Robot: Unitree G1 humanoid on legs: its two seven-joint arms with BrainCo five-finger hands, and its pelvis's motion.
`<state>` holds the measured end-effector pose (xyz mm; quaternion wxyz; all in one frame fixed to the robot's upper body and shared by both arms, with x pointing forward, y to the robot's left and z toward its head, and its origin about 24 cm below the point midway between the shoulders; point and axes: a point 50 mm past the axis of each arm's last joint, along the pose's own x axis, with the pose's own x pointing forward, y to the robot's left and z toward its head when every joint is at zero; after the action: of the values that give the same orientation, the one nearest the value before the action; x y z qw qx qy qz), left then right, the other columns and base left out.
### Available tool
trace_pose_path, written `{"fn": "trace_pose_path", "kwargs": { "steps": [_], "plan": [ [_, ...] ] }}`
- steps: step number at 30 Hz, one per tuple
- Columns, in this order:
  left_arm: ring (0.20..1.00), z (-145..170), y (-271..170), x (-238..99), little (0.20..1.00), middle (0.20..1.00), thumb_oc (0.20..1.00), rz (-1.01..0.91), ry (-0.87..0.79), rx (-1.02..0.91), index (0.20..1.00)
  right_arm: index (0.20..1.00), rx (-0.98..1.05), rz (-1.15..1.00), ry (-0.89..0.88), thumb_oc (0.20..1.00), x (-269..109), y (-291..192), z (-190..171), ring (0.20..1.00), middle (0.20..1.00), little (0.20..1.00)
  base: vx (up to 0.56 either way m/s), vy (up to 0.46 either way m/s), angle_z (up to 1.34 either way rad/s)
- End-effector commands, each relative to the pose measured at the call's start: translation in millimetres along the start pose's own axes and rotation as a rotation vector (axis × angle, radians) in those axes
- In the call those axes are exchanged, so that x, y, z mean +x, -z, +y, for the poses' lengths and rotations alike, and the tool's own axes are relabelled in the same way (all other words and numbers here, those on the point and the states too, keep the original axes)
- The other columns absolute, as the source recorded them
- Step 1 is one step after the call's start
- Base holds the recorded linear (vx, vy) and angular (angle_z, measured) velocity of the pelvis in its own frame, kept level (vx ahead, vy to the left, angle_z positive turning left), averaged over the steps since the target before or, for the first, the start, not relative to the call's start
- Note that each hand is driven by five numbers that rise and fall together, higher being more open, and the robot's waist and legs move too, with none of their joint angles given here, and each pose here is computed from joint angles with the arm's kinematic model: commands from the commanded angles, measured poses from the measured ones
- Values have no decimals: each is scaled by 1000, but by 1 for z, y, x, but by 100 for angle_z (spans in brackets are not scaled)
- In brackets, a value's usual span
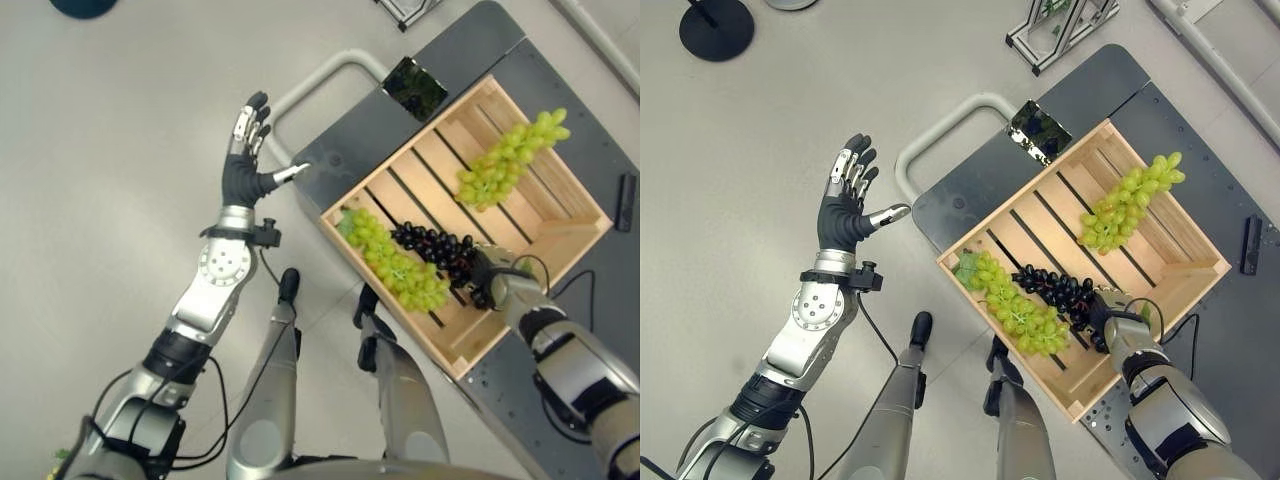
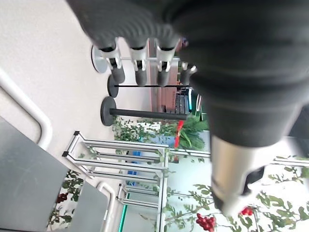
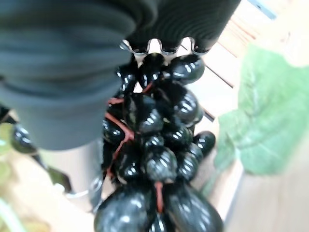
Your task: Pick up the fruits from the basket on one side to the basket on the other side
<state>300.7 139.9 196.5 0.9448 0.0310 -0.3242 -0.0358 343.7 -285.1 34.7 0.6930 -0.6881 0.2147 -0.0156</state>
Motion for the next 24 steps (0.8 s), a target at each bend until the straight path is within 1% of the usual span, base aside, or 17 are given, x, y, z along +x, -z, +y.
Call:
{"fn": "trace_pose_path", "kwargs": {
  "steps": [1, 8, 12, 13, 14, 15, 17, 18, 19, 20, 21, 22, 24],
  "plan": [
    [1000, -5, -37, 3, 1000, 1000, 1000, -185, -9, -24, 1000, 1000, -126, 161, -59, 1000, -4, 38, 8, 1000, 1000, 1000, -15, -13, 6],
    [1000, 1, -39, -2, 1000, 1000, 1000, -183, -43, -22, 1000, 1000, -87, 223, 16, 1000, 2, 39, -18, 1000, 1000, 1000, -3, -5, 4],
    [1000, 4, -41, -6, 1000, 1000, 1000, -181, -57, -16, 1000, 1000, -52, 241, 83, 1000, 8, 35, -48, 1000, 1000, 1000, -4, -2, 4],
    [1000, 4, -41, -6, 1000, 1000, 1000, -181, -57, -16, 1000, 1000, -52, 241, 84, 1000, 8, 35, -48, 1000, 1000, 1000, -4, 11, 4],
    [1000, 5, -40, -7, 1000, 1000, 1000, -176, -65, -15, 1000, 1000, -24, 240, 123, 1000, 9, 32, -62, 1000, 1000, 1000, 0, 0, 0],
    [1000, 6, -40, -7, 1000, 1000, 1000, -175, -67, -12, 1000, 1000, -26, 239, 137, 1000, 10, 32, -69, 1000, 1000, 1000, 0, 6, 4],
    [1000, 6, -40, -7, 1000, 1000, 1000, -176, -68, -12, 1000, 1000, -26, 238, 137, 1000, 10, 32, -69, 1000, 1000, 1000, 3, 2, 5],
    [1000, 6, -40, -8, 1000, 1000, 1000, -174, -72, -7, 1000, 1000, -28, 233, 171, 1000, 12, 28, -85, 1000, 1000, 1000, 6, 1, 4],
    [1000, 6, -40, -7, 1000, 1000, 1000, -175, -73, -7, 1000, 1000, -28, 233, 172, 1000, 12, 28, -86, 1000, 1000, 1000, 14, 8, 3],
    [1000, 8, -41, -8, 1000, 1000, 1000, -178, -80, -10, 1000, 906, -20, 235, 187, 906, 12, 28, -94, 906, 906, 906, 0, 0, 0],
    [1000, 8, -41, -8, 1000, 1000, 1000, -178, -81, -10, 1000, 536, -20, 235, 187, 536, 12, 28, -95, 536, 536, 536, 0, 0, 0],
    [1000, 8, -42, -7, 1000, 1000, 1000, -180, -83, -11, 1000, 200, -19, 232, 190, 200, 12, 28, -97, 200, 200, 200, 0, 0, 0],
    [1000, 7, -42, -6, 1000, 1000, 1000, -182, -87, -14, 1000, 200, -8, 226, 221, 200, 12, 27, -111, 200, 200, 200, 0, 0, 0]
  ]
}}
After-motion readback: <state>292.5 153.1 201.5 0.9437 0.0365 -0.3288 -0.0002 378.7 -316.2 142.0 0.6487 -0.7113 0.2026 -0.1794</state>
